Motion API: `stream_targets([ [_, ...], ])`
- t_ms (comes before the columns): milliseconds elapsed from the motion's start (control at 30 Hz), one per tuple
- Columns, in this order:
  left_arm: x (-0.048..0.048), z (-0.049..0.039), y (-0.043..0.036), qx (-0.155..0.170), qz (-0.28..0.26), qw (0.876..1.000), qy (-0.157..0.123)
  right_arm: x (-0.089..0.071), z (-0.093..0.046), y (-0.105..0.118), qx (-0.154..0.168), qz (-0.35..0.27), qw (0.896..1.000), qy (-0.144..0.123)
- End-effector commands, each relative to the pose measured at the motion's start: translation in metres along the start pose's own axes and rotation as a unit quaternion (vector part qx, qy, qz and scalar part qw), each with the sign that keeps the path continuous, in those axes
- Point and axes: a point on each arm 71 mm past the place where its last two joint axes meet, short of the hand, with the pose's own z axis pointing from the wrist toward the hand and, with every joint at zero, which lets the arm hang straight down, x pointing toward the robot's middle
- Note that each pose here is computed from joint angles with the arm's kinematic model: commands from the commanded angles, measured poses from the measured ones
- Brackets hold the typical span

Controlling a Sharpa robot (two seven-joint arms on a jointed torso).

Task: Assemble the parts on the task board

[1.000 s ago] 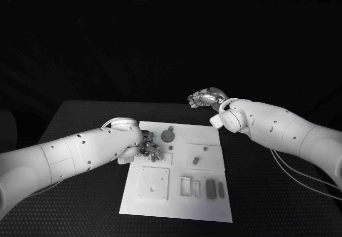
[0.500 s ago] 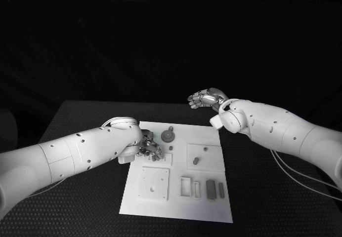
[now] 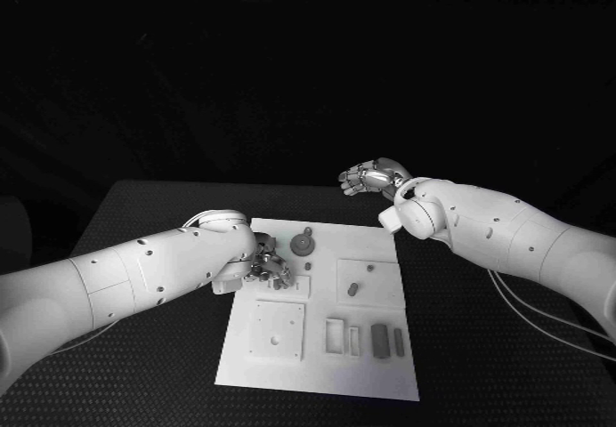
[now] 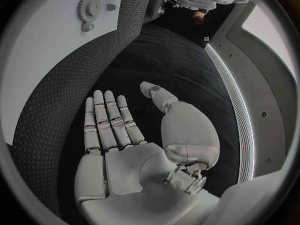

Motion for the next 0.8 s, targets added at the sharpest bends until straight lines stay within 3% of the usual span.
stream_targets([
  [33, 0.0011, -0.0001, -0.0014, 0.001, 0.002, 1.000, 0.008, 0.0016, -0.0001, 0.0004, -0.003, 0.000, 1.000, 0.008],
  [500, 0.0002, 0.0001, -0.0007, 0.004, -0.012, 1.000, 0.006, 0.0018, -0.0001, 0.0002, -0.003, 0.000, 1.000, 0.009],
  [800, 0.0027, 0.0005, -0.0015, 0.010, -0.022, 0.999, 0.029, 0.0024, -0.0001, 0.0004, -0.003, 0.000, 1.000, 0.010],
])
